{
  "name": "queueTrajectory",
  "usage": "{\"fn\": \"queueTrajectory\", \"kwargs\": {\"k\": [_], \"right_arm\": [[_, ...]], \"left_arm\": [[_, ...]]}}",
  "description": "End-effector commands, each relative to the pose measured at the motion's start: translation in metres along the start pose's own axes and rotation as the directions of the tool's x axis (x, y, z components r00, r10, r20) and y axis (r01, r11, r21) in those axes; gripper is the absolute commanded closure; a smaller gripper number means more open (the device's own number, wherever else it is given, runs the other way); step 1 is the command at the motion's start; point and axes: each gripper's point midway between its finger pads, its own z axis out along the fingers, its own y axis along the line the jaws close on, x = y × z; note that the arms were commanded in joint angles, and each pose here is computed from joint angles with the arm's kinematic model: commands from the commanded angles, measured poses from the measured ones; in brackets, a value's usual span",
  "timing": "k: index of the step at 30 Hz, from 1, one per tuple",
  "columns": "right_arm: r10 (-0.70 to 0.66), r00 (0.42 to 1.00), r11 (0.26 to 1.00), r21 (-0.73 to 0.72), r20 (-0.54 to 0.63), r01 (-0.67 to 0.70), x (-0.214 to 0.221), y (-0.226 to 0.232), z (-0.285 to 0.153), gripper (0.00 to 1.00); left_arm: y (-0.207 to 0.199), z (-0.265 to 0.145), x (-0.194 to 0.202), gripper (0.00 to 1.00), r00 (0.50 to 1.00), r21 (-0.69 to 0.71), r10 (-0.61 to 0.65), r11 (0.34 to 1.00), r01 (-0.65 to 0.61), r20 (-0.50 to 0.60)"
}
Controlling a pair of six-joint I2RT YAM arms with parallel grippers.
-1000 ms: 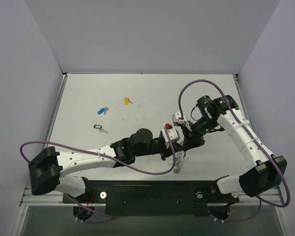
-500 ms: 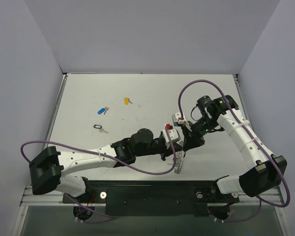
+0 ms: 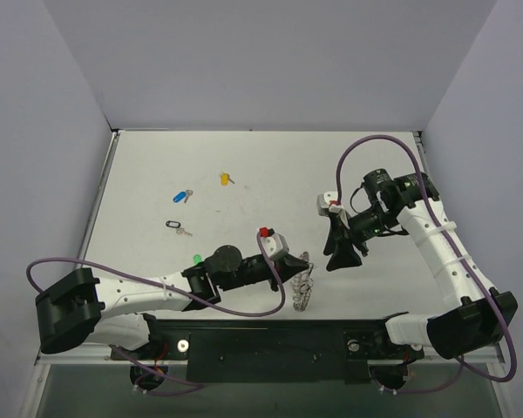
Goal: Put the keys on the keyring
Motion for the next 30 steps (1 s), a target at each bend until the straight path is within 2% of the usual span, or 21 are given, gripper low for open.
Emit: {"fn": "queueTrajectory", "kwargs": {"k": [1,7,13,30], "right_arm": [[0.016,0.998,0.997,-0.082,0.069,-0.01,-0.004,0.015,0.007,0.57],[-0.013,0.995,0.989,-0.142,0.103,0.027,-0.008,0.019,0.009,0.57],[-0.026,0.991,0.981,-0.188,0.128,0.05,-0.019,0.025,0.004,0.58],[-0.034,0.991,0.982,-0.181,0.132,0.058,-0.022,0.034,0.0,0.62]], "left_arm": [[-0.008,-0.009,-0.079,1.0,0.952,0.026,-0.026,0.999,0.019,0.305],[-0.01,-0.013,-0.089,1.0,0.923,0.056,-0.067,0.997,0.049,0.379],[-0.011,-0.011,-0.09,1.0,0.912,0.074,-0.094,0.995,0.07,0.398],[0.002,-0.008,-0.084,1.0,0.92,0.007,-0.109,0.993,0.115,0.377]]}}
